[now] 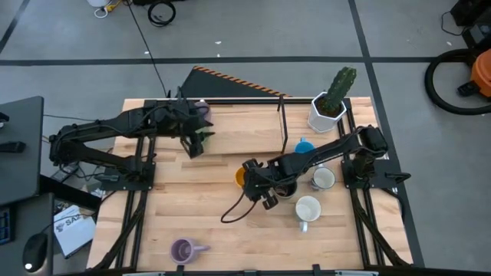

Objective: Place coffee mugs
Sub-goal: Put the yellow mug on the shelf

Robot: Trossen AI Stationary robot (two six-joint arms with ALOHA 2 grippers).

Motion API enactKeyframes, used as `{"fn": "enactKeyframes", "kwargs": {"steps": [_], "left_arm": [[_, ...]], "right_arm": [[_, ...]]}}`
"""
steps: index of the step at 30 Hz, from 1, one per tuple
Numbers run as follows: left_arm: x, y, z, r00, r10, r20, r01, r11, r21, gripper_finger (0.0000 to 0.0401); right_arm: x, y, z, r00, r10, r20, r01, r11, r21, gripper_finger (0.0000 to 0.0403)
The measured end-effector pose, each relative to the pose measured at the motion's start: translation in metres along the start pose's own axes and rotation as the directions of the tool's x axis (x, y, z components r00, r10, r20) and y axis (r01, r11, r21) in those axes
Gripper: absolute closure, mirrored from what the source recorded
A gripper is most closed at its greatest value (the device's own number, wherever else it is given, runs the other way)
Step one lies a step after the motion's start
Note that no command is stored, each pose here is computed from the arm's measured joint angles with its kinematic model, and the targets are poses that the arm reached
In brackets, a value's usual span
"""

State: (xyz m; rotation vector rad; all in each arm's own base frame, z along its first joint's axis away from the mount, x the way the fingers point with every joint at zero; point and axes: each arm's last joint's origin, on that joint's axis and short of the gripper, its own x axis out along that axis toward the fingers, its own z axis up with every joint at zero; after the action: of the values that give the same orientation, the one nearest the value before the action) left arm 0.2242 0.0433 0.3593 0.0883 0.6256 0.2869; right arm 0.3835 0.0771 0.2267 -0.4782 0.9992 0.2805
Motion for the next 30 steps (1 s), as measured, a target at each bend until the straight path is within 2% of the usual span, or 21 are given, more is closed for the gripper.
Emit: {"fn": "enactKeyframes", "kwargs": {"steps": [8,13,16,21,26,30], "left_arm": [[0.017,-0.009,-0.048,1.0,-0.017,-0.003,0.017,1.0,-0.003,0.0257],[0.012,-0.013,-0.068,0.989,-0.081,0.121,0.087,0.995,-0.044,0.0257],[0.011,-0.013,-0.078,0.988,-0.079,0.135,0.09,0.993,-0.075,0.0257],[0.01,-0.017,-0.084,0.986,-0.099,0.132,0.114,0.988,-0.106,0.0257],[0.008,-0.02,-0.079,0.977,-0.115,0.181,0.134,0.986,-0.1,0.0257],[0.008,-0.017,-0.074,0.972,-0.058,0.229,0.092,0.986,-0.138,0.0257]], "right_arm": [[-0.017,-0.022,0.006,1.0,-0.008,-0.01,0.008,1.0,-0.027,0.0365],[-0.035,-0.034,0.017,0.999,-0.05,0.01,0.051,0.993,-0.103,0.0365],[-0.042,-0.046,0.019,0.997,-0.073,0.022,0.076,0.988,-0.138,0.0365],[-0.048,-0.077,0.012,0.99,-0.141,0.023,0.143,0.978,-0.155,0.0366],[-0.049,-0.116,-0.006,0.984,-0.172,0.05,0.175,0.982,-0.074,0.0366],[-0.052,-0.138,-0.022,0.982,-0.187,0.029,0.189,0.98,-0.059,0.0366]]}}
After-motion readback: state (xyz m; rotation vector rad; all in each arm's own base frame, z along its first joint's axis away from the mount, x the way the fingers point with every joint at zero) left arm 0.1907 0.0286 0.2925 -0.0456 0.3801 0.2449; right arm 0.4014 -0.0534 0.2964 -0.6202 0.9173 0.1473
